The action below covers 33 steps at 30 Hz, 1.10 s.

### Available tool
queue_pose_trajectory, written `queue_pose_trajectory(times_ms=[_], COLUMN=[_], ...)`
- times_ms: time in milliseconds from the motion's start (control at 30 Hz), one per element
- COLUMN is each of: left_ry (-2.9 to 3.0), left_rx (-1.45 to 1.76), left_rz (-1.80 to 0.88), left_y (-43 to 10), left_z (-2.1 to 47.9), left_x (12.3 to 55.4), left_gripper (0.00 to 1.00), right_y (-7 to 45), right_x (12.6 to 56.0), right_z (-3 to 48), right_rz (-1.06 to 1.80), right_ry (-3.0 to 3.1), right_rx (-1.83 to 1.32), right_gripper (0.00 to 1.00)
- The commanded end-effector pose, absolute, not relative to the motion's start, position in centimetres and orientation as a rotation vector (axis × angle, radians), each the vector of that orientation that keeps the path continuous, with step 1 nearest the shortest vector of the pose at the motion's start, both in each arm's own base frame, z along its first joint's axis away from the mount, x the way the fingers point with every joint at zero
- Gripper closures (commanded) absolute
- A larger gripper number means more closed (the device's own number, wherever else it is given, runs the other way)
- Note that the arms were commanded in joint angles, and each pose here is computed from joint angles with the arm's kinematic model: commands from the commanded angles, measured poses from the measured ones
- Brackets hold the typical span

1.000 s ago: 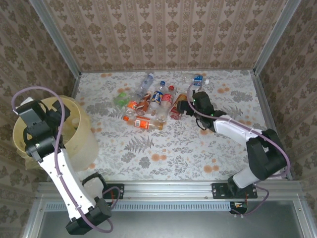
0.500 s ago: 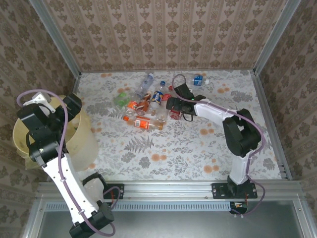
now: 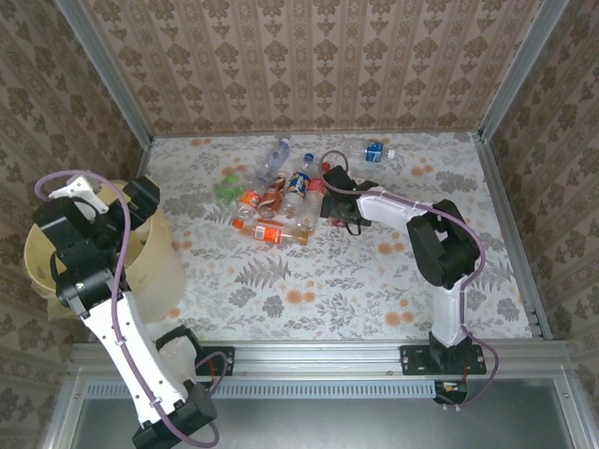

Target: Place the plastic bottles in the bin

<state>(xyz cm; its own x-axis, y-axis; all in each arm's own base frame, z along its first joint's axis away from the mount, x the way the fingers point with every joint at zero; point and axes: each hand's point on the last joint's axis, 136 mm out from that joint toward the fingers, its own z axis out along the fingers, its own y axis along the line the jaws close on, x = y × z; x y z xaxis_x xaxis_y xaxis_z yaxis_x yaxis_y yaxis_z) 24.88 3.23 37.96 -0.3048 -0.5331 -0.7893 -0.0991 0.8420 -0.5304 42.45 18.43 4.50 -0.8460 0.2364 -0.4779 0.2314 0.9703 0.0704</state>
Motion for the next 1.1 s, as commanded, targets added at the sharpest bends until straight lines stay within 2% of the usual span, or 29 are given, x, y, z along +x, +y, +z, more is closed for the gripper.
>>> queue_pose_trajectory(times_ms=[0, 100, 367, 567, 833, 1067], left_ry=[1.819, 1.818, 1.802, 1.776, 1.715, 1.765], left_rx=[-0.446, -0.431, -0.306, -0.119, 0.050, 0.107], left_rz=[-0.521, -0.555, -0.632, -0.716, -0.894, -0.906], left_y=[2.5, 2.0, -1.3, -5.2, -11.6, -16.9], left_z=[38.8, 39.0, 40.3, 42.0, 44.5, 42.4], left_x=[25.4, 25.8, 26.3, 27.1, 29.9, 32.1], left_gripper=[0.00, 0.00, 0.00, 0.00, 0.00, 0.00], right_y=[17.9, 18.2, 18.4, 17.9, 18.0, 18.0], right_x=[42.4, 42.8, 43.2, 42.4, 40.1, 38.9], right_z=[4.0, 3.6, 3.3, 5.2, 8.1, 12.1], right_rz=[0.044, 0.090, 0.096, 0.134, 0.275, 0.371], right_ry=[2.614, 2.606, 2.571, 2.506, 2.408, 2.293], right_rx=[0.304, 0.295, 0.172, 0.137, 0.089, 0.059], right_gripper=[0.07, 0.10, 0.29, 0.42, 0.50, 0.53])
